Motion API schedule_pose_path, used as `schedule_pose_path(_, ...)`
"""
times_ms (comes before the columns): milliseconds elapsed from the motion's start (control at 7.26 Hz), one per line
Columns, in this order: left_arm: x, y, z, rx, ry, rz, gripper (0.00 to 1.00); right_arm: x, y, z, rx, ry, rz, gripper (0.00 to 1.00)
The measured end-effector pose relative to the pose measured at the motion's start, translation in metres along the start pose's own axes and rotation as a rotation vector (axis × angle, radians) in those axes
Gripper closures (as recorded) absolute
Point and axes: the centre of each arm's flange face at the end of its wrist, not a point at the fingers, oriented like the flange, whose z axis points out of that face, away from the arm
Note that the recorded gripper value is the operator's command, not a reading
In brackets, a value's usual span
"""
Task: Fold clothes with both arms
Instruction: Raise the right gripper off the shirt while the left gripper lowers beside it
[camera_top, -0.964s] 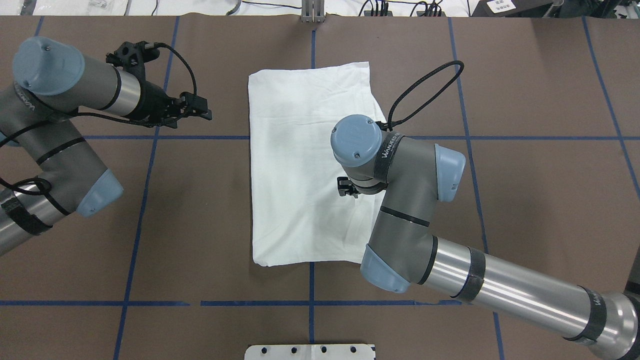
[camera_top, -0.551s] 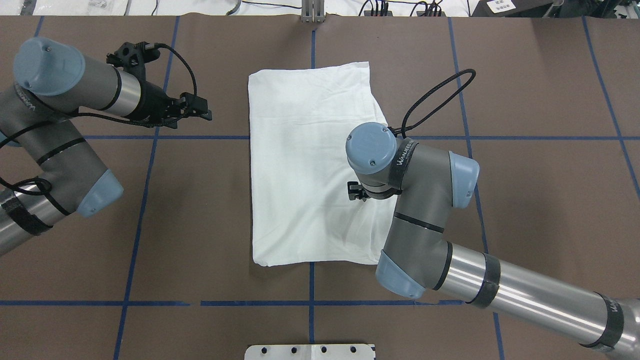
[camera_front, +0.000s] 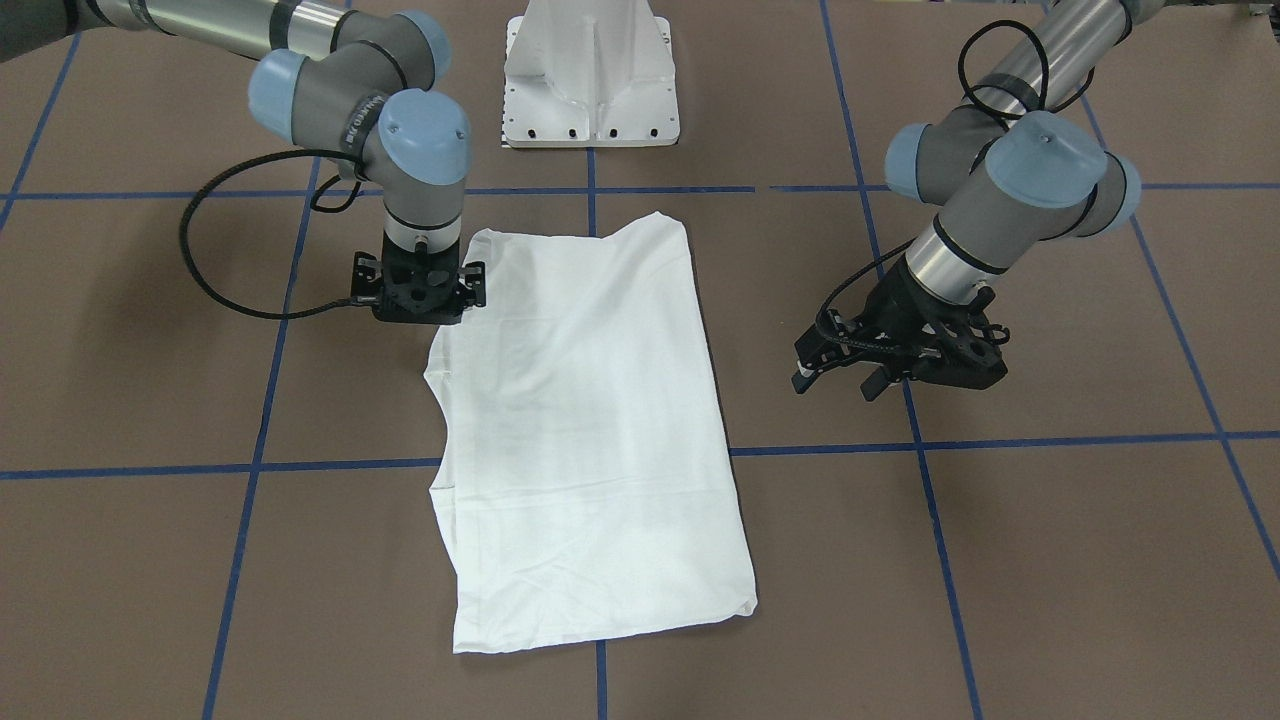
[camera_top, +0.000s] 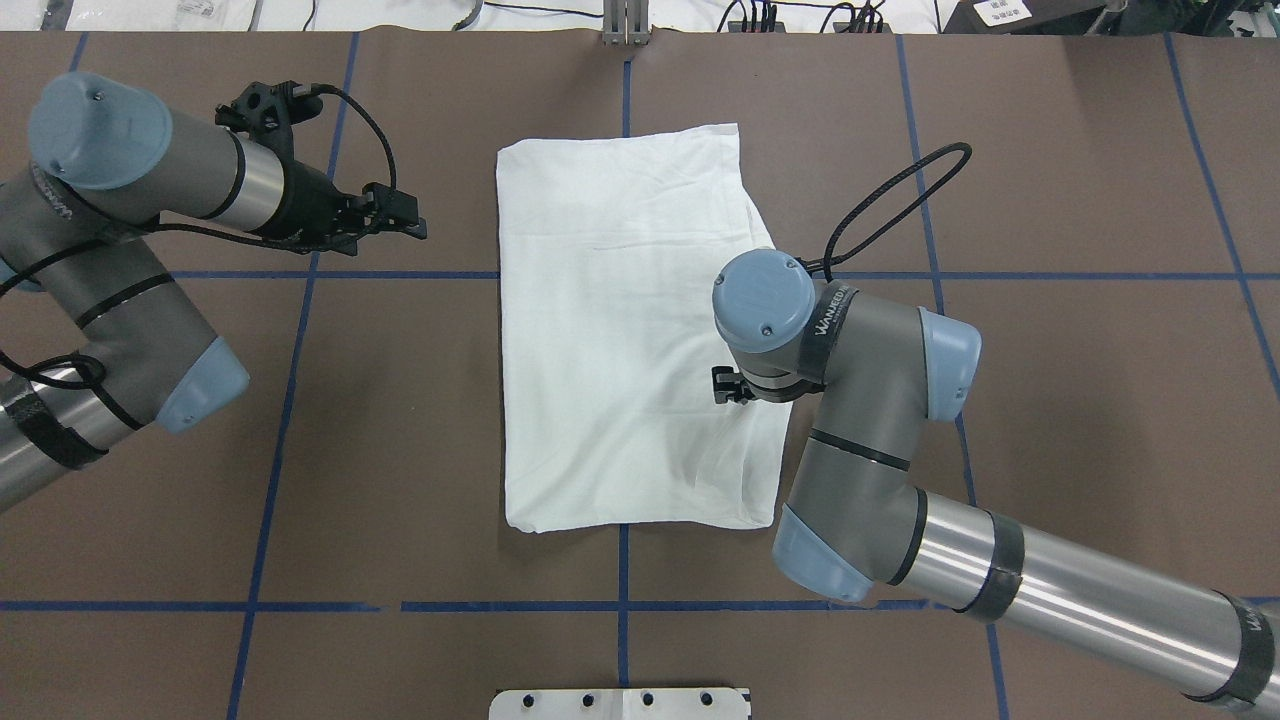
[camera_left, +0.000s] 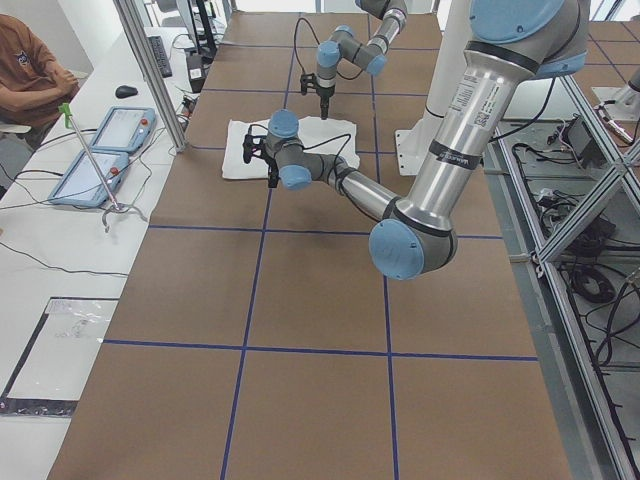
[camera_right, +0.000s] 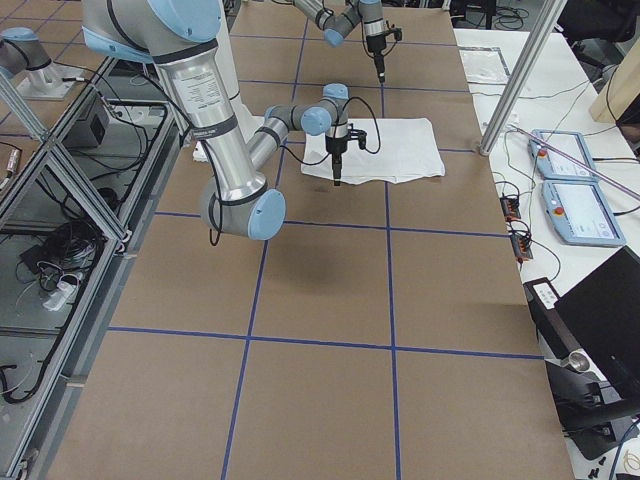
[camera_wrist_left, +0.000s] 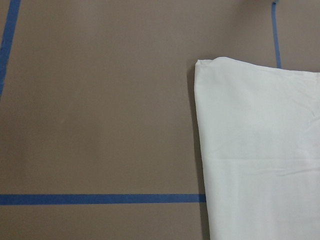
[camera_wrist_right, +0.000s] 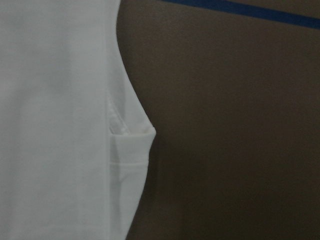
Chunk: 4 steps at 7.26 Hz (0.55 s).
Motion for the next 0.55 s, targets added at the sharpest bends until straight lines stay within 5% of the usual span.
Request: schedule_pose_path(551, 0.007, 0.002, -0.005, 0.002, 0.012, -0.01, 0.0, 0.025, 0.016, -0.03, 0.031, -0.053, -0.001, 0.0)
